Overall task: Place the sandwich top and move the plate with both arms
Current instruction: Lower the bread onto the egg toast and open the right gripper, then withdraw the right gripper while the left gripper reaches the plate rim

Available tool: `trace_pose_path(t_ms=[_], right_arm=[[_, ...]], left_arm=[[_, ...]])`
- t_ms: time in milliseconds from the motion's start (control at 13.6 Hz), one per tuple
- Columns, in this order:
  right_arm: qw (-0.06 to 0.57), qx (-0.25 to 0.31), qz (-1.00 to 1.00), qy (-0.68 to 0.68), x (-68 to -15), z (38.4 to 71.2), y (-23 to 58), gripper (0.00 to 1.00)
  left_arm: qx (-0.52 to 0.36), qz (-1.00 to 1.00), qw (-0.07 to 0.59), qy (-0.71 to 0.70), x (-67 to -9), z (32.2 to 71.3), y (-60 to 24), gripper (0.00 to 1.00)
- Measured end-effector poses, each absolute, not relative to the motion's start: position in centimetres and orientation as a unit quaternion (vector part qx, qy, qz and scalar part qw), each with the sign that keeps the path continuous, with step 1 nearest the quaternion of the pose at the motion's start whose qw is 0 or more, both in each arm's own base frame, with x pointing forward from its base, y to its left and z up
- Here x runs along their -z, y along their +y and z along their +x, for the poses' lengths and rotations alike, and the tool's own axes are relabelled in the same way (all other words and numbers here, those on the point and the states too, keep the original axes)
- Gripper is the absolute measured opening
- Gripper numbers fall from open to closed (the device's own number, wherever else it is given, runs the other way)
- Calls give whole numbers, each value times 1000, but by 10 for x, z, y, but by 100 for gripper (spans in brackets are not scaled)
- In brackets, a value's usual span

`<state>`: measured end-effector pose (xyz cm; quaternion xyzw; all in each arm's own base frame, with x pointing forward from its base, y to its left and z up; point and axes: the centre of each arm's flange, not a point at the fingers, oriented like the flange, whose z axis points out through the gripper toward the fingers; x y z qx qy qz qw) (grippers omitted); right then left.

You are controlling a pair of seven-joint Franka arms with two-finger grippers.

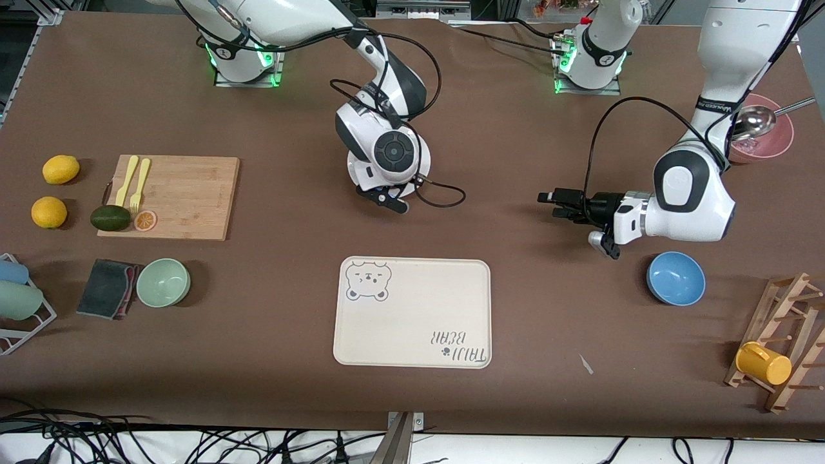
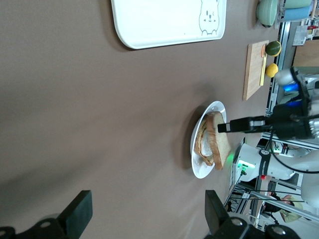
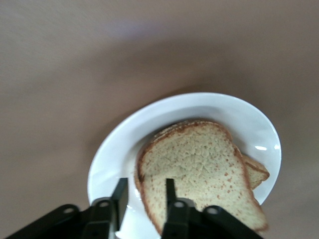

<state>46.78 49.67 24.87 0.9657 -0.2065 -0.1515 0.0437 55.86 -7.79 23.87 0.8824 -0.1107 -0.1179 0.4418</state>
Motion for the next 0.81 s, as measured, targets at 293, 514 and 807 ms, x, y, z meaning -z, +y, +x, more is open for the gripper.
trace_pose_path(t_ms=[293,514,807], right_arm=[[1,116,968,-223,-306,510,488,87],[-26,95,979,-181,-362,553,435,100],[-15,67,994,-87,-419,603,330,100]], left_arm=[[96,876,450,-143,-239,559,-67,100],[90,856,492,-129,-231,556,-79,100],[111,833,527,-129,-205,545,-126,100]])
